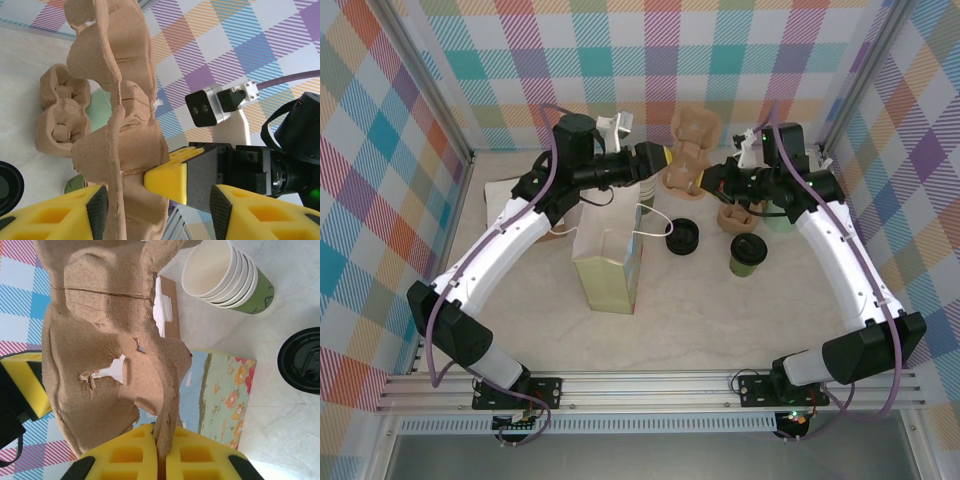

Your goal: Pack the takeout coffee

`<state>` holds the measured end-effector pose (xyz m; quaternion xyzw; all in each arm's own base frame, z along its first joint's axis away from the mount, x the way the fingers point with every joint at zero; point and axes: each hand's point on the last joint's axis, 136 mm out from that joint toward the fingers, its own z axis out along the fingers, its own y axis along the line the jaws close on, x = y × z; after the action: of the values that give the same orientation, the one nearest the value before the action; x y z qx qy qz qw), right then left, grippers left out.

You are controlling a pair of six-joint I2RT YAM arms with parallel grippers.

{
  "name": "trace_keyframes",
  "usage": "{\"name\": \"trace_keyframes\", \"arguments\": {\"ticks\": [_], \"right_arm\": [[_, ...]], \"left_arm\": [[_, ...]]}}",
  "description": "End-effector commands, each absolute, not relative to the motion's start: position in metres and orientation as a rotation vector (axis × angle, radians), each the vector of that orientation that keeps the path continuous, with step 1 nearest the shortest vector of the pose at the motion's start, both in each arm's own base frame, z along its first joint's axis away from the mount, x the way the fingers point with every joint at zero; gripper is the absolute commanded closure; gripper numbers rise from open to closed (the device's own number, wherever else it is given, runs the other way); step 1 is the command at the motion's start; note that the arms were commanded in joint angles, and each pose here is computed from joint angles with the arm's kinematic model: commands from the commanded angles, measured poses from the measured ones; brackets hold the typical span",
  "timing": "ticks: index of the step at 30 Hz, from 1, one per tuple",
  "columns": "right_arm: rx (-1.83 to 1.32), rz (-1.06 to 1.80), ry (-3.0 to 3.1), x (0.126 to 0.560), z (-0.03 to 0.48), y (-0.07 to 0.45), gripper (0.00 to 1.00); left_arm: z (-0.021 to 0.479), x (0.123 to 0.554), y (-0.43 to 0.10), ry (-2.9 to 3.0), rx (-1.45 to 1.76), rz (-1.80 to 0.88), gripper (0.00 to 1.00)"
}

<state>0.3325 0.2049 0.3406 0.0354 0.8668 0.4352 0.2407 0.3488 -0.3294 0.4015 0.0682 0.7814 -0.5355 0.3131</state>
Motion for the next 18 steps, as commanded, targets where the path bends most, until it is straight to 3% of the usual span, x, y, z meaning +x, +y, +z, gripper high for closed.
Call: {"name": "trace_keyframes", "arguments": {"ticks": [1,6,18], "right_arm": [[0.055,1.25,2.335,0.326,0.352,0.213,0.9],[0.047,1.255,2.331,0.325,0.354,0.215,0.9],[0.024,1.202,2.335,0.323,0.351,0.211,0.86]], "left_arm": [[0.419,0.345,-0.336,2.014,0.224,-1.439,0.44],[0.407,0.345,-0.336,2.067,0.207,-1.41,0.48],[0.405,0.345,-0.33,2.079,0.197,-1.363,0.82]]}}
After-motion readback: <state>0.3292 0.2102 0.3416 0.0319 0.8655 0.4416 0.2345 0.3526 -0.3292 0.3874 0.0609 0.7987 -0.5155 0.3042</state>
